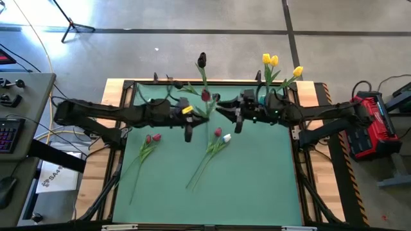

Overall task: Sort flowers into vase by color
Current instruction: Put the red tulip into the left transparent vase

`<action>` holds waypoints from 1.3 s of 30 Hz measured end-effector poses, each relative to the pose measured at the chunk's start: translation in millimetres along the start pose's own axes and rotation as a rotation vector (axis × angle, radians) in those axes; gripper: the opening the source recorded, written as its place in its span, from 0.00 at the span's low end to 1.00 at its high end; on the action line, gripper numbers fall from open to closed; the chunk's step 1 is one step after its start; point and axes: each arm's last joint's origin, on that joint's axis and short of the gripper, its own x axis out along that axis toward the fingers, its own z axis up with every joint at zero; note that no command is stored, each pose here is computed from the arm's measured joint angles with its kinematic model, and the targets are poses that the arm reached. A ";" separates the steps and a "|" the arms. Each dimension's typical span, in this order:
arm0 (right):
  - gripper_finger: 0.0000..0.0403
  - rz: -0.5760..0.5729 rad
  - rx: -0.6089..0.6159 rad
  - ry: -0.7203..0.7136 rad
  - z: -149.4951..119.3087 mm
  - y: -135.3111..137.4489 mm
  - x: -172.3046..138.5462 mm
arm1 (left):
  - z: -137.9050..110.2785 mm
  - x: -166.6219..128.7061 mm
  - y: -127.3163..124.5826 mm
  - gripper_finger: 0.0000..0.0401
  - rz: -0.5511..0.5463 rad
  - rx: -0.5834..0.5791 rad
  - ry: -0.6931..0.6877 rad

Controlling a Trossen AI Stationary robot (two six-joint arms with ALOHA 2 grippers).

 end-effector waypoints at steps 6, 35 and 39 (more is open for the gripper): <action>0.39 -0.230 0.027 0.090 6.8 -10.3 -33.8 | 16.5 -60.5 12.0 0.00 0.330 0.064 0.009; 0.39 -0.378 0.052 0.167 -5.3 -18.1 -36.5 | 3.1 -163.2 128.3 0.00 1.081 0.042 -0.072; 0.39 -0.380 0.066 0.167 -5.6 -18.2 -36.6 | -7.7 -162.5 134.1 0.00 1.078 -0.046 -0.051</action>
